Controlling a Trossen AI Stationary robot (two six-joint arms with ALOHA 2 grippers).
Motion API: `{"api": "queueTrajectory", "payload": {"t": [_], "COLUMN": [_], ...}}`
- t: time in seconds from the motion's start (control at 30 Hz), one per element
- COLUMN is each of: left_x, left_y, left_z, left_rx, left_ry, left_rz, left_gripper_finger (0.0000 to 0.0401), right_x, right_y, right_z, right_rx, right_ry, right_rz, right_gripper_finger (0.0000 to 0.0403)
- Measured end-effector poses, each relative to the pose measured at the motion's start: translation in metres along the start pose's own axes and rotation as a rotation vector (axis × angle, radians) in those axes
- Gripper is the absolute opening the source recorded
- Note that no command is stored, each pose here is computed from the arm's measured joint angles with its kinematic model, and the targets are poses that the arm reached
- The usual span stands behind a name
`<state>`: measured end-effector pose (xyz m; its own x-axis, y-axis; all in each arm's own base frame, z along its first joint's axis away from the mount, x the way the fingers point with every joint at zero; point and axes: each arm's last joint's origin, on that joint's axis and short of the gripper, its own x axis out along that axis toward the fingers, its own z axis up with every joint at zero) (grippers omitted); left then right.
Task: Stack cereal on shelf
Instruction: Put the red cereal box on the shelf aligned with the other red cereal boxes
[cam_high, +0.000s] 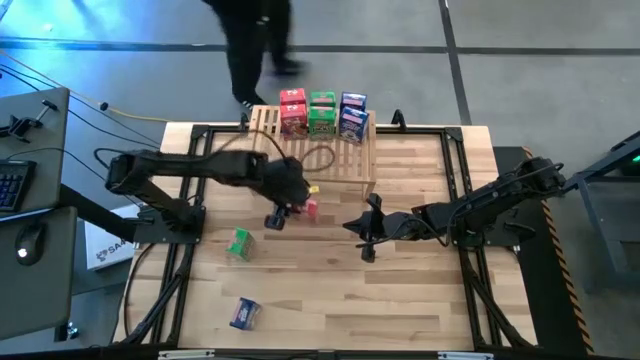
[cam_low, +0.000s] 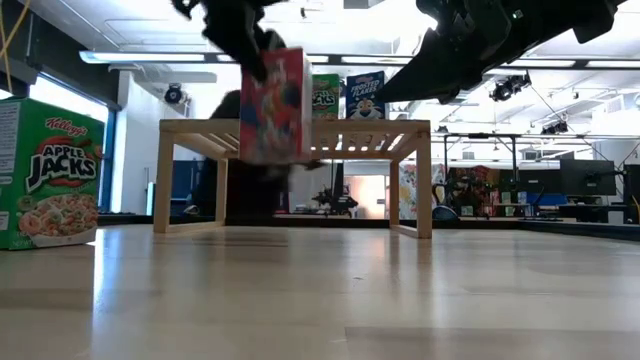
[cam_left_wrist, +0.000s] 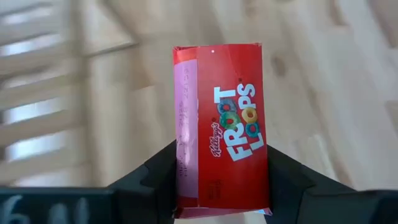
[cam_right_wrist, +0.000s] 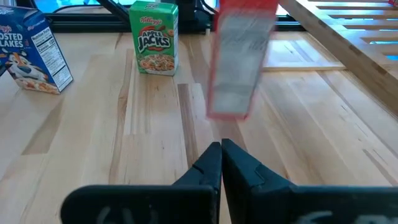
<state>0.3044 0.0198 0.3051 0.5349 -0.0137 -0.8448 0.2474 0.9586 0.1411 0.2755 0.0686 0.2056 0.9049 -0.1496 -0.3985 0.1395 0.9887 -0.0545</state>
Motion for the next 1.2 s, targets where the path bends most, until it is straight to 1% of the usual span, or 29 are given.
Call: {"api": "queueTrajectory", "payload": {"t": [0.17,0.23,0.37,0.53,0.63,0.83,0.93,1.07,1.2], "left_x": [-0.043,-0.053,-0.068,-0.073,-0.074,-0.079,-0.088,-0.099,-0.101], "left_y": [0.027,0.039,0.063,0.086,0.091,0.091,0.093,0.096,0.101], "left_z": [0.005,0.004,-0.003,-0.016,-0.02,-0.018,-0.014,-0.01,-0.013], "left_rx": [-0.054,-0.072,-0.116,-0.18,-0.192,-0.178,-0.162,-0.153,-0.163], "left_ry": [0.005,0.008,-0.001,0.016,0.007,-0.015,-0.032,-0.034,-0.025], "left_rz": [0.178,0.212,0.272,0.317,0.316,0.322,0.354,0.428,0.442], "left_gripper_finger": [0.0161,0.0161,0.0161,0.0161,0.0161,0.0161,0.016,0.016,0.016], "right_x": [0.0,0.0,0.0,0.0,0.0,0.0,0.0,0.0,0.0], "right_y": [0.0,0.0,0.001,0.001,0.001,0.001,0.001,0.001,0.001], "right_z": [0.0,0.0,0.0,0.0,0.0,0.0,0.0,0.0,0.0], "right_rx": [0.0,0.0,0.0,0.0,0.001,0.0,0.0,0.001,0.001], "right_ry": [0.0,0.0,0.003,0.003,0.003,0.003,0.003,0.003,0.004], "right_rz": [0.001,0.002,0.019,0.024,0.023,0.024,0.025,0.026,0.029], "right_gripper_finger": [0.0,0.0,0.0,0.0,0.0,0.0,0.0,0.0,0.0]}}
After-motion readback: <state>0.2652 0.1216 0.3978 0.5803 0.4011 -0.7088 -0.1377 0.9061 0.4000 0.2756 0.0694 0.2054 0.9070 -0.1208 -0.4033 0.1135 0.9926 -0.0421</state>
